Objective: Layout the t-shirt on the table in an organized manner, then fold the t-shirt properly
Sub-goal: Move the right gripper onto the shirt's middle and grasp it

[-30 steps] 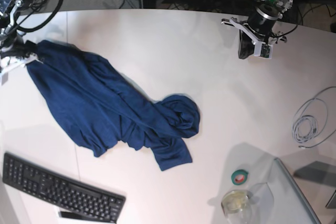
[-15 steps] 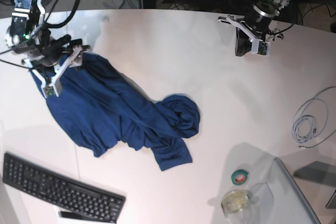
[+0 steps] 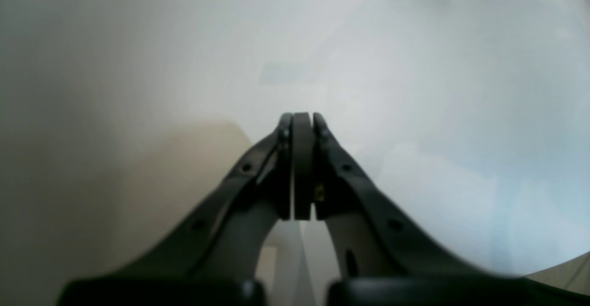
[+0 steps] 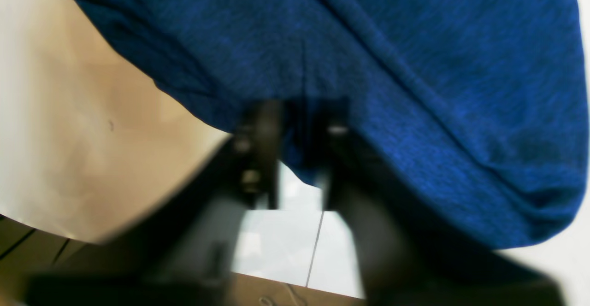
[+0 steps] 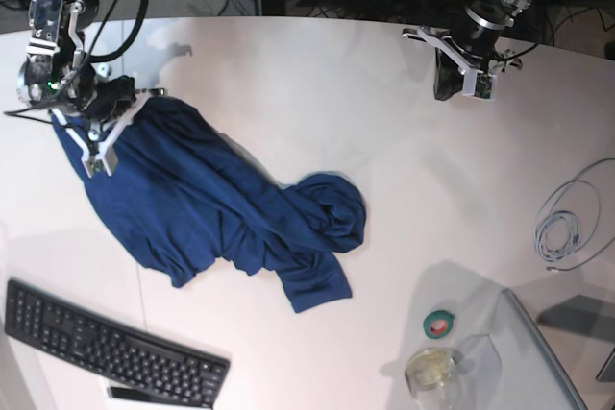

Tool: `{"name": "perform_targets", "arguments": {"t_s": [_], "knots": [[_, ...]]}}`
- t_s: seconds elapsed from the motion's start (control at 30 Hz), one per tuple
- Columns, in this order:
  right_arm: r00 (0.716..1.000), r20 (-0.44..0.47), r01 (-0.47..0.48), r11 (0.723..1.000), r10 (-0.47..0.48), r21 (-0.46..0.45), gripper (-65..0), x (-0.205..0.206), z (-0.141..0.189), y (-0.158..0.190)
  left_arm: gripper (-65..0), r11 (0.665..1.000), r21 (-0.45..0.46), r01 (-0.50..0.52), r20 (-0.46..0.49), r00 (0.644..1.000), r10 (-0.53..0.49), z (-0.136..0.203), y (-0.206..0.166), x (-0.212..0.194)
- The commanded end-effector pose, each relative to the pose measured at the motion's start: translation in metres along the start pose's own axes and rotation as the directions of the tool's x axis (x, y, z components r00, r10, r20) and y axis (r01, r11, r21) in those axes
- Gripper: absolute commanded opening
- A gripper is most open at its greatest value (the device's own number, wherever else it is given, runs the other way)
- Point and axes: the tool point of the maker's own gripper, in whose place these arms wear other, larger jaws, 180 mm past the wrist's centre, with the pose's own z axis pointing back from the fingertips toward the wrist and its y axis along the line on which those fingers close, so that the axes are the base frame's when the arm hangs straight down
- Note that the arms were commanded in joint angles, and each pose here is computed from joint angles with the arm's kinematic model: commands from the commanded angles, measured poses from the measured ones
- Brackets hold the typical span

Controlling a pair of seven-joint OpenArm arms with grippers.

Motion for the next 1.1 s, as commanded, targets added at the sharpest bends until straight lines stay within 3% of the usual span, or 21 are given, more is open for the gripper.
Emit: {"name": "perform_targets", "arguments": {"t_s": [0.0,0.33,0.53,0.7,0.8,0.97,1.07], "knots": [[0.999,0.034,-0.011,1.000,0.011,-0.007,-65.0,0.011,0.005,-0.005,-65.0,1.000,0.002,0.005,0.035,0.999,-0.005,0.001,0.003,0.009],[0.993,0.103,-0.059,0.998,0.063,-0.036,-64.5,0.011,0.039,0.004,-65.0,1.000,0.004,0.001,0.035,0.999,-0.002,0.001,0.002,0.009],[0.992,0.103,-0.071,0.997,0.074,-0.034,-64.5,-0.009,0.056,0.017,-65.0,1.000,0.004,0.001,0.035,0.999,-0.002,0.001,0.002,0.009],[0.996,0.053,-0.069,0.997,0.070,-0.026,-64.5,-0.034,0.058,0.019,-65.0,1.000,0.005,0.003,0.050,0.999,-0.004,-0.003,0.004,0.016],[0.993,0.015,-0.115,0.993,0.114,0.023,-64.5,-0.048,0.051,0.029,-65.0,1.000,0.004,0.004,0.058,0.998,-0.005,-0.004,0.004,0.019],[0.988,-0.102,-0.107,0.993,0.112,0.059,-64.5,-0.075,0.037,0.030,-65.0,1.000,0.005,0.005,0.061,0.998,-0.005,-0.006,0.004,0.021],[0.987,-0.112,-0.107,0.993,0.113,0.057,-62.3,-0.075,0.038,0.030,-65.0,1.000,0.007,0.006,0.069,0.998,-0.006,-0.007,0.005,0.025]]}}
